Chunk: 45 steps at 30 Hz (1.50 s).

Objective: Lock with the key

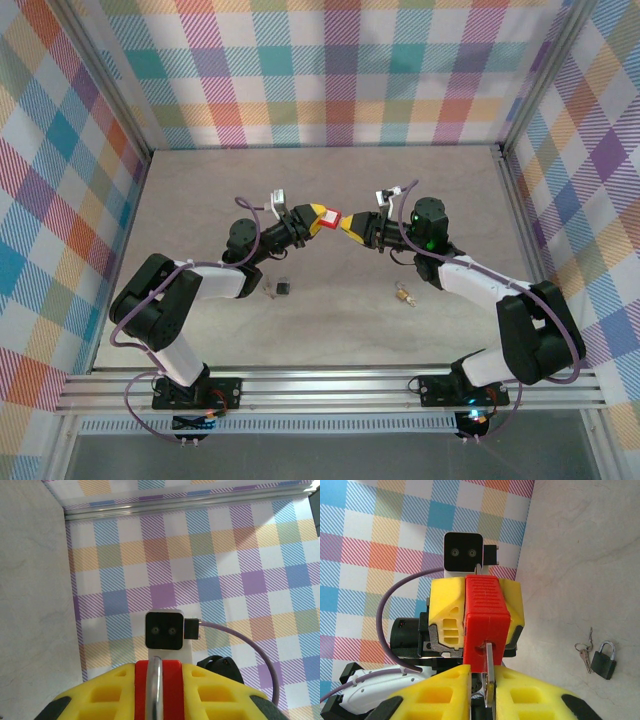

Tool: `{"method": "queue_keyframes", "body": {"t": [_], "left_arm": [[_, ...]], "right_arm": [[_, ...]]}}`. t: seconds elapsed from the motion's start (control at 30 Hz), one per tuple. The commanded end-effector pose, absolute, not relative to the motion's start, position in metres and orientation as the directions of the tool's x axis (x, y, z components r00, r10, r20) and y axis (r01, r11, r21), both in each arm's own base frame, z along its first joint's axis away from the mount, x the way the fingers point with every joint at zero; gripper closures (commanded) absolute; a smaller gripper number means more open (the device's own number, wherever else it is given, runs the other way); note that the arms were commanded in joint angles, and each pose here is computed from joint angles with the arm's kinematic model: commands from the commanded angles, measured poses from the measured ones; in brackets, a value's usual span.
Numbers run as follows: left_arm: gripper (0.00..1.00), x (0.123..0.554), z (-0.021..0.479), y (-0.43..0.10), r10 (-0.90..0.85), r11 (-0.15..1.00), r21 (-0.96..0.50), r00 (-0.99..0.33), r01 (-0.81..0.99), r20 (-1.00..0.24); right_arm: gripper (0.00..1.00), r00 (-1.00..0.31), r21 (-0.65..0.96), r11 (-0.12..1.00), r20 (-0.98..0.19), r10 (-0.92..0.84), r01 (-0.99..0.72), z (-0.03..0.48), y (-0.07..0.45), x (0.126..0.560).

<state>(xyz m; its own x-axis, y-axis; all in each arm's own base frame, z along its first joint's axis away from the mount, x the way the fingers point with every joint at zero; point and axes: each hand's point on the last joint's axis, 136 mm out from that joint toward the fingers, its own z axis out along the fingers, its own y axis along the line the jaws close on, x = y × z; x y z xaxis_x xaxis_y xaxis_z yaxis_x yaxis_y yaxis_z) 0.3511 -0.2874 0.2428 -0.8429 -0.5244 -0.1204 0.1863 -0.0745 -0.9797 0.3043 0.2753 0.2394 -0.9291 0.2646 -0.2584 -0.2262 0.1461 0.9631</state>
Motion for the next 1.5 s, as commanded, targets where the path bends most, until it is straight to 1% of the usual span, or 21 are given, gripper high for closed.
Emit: {"method": "queue_keyframes", "body": {"t": [0.0,0.2,0.57,0.77,1.47], "left_arm": [[1.0,0.35,0.262,-0.284,-0.53,-0.107,-0.961,-0.833,0.255,-0.162],[1.0,0.35,0.263,-0.284,-0.53,-0.107,-0.96,-0.832,0.259,-0.165],[1.0,0.35,0.264,-0.284,-0.53,-0.109,-0.959,-0.832,0.26,-0.165],[1.0,0.349,0.266,-0.283,-0.53,-0.111,-0.958,-0.831,0.264,-0.168],[1.0,0.351,0.275,-0.271,-0.564,-0.113,-0.952,-0.807,0.285,-0.175]], "right_arm": [[0.83,-0.911,0.946,0.134,-0.321,0.261,-0.295,0.256,0.279,0.307],[0.84,-0.912,0.947,0.135,-0.319,0.259,-0.292,0.256,0.279,0.308],[0.9,-0.915,0.949,0.141,-0.31,0.26,-0.281,0.25,0.28,0.311],[1.0,-0.916,0.95,0.145,-0.307,0.26,-0.277,0.246,0.281,0.312],[1.0,-0.922,0.96,0.171,-0.263,0.286,-0.221,0.22,0.274,0.306]]}}
